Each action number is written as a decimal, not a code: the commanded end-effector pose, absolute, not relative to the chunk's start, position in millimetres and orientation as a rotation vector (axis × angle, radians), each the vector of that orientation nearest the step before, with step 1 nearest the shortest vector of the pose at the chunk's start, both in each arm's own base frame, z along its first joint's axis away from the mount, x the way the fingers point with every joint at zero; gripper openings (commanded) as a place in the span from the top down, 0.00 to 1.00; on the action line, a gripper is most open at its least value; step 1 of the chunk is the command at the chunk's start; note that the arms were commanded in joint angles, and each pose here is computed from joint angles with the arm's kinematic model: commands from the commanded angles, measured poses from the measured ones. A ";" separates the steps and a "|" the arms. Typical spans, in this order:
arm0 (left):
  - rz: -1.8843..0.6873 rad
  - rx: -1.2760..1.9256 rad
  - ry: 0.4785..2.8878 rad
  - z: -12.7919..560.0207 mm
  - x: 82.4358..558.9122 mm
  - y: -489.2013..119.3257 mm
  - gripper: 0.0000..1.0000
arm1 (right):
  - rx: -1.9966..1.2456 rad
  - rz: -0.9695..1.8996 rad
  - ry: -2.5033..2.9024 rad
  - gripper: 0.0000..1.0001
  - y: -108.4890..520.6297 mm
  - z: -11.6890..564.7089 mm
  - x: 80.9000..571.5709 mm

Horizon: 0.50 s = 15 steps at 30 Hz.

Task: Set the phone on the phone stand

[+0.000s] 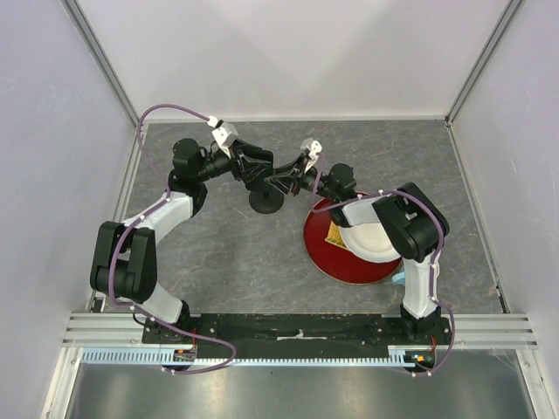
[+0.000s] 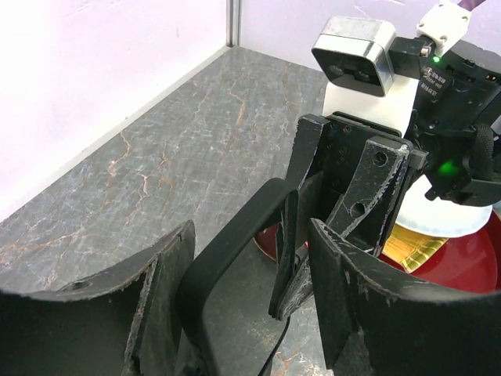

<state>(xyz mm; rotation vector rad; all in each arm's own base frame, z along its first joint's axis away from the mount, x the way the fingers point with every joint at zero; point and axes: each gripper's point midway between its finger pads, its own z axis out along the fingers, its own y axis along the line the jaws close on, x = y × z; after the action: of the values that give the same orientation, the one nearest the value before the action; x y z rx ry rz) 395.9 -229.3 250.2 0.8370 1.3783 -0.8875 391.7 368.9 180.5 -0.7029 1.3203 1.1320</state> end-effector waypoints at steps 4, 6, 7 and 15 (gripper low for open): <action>-0.914 0.804 1.310 272.9 392.6 -225.2 0.44 | -0.690 1.078 1.313 1.00 360.6 189.6 411.9; -0.934 0.813 1.320 268.2 393.2 -227.7 0.49 | -0.701 1.073 1.322 0.98 361.0 187.9 412.1; -0.947 0.820 1.324 265.7 393.8 -229.2 0.58 | -0.703 1.071 1.326 0.98 361.0 188.0 413.4; -0.980 0.850 1.325 258.8 393.1 -231.9 0.73 | -0.833 1.094 1.387 0.97 364.4 180.2 417.3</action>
<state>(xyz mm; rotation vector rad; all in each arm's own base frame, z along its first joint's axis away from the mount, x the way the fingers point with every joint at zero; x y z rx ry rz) 394.7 -224.2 250.9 0.8205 1.3641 -0.9506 396.6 365.4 178.4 -0.8092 1.3451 1.1653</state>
